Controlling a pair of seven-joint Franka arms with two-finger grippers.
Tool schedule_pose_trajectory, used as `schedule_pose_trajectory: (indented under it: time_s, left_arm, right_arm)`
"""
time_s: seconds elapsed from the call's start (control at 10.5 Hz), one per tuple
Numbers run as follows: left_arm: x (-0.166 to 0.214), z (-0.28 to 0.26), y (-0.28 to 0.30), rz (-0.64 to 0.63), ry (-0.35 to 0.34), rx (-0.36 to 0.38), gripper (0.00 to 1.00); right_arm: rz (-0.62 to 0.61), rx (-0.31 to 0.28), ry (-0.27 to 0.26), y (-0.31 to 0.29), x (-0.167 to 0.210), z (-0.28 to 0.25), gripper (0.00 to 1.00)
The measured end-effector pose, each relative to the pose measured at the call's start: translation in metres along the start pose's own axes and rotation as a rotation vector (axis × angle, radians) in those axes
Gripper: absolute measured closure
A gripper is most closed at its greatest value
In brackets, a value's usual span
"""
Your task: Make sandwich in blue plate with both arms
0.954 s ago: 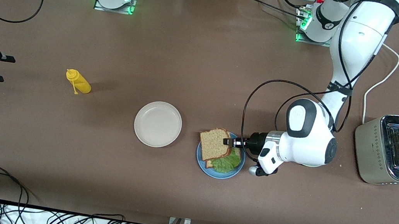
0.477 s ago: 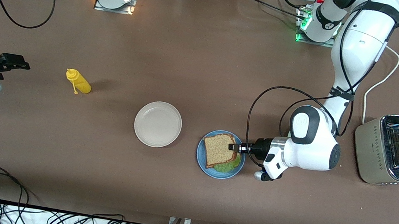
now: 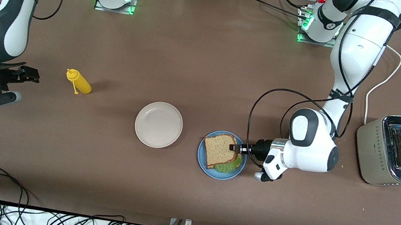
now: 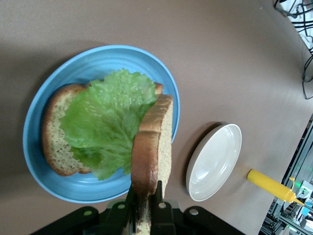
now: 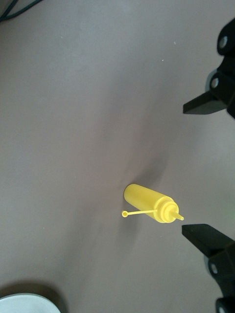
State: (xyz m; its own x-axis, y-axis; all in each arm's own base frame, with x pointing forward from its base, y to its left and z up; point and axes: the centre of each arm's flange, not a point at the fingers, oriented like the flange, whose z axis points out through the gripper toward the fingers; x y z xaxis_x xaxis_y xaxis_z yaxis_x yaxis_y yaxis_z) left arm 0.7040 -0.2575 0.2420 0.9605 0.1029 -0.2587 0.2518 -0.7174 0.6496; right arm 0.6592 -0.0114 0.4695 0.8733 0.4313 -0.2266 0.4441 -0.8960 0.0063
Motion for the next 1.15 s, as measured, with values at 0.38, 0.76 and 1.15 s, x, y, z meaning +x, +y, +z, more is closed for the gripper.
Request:
schedule_pose_trajectory:
  time_s: [0.38,0.76,1.15]
  left_arm:
    - [0.007,0.006,-0.020,0.025,-0.004,0.013,0.56]
    - [0.021,-0.010,-0.049,0.086,0.025,0.040,0.54]
    - [0.033,-0.036,-0.080,0.091,0.034,0.068,0.52]
  right_arm:
    - [0.026,-0.014,0.032,-0.036,-0.014,-0.005,0.00]
    - [0.040,-0.011,0.041,-0.041,-0.015,-0.010,0.00]
    - [0.038,-0.015,0.044,-0.052,-0.011,-0.012,0.00]
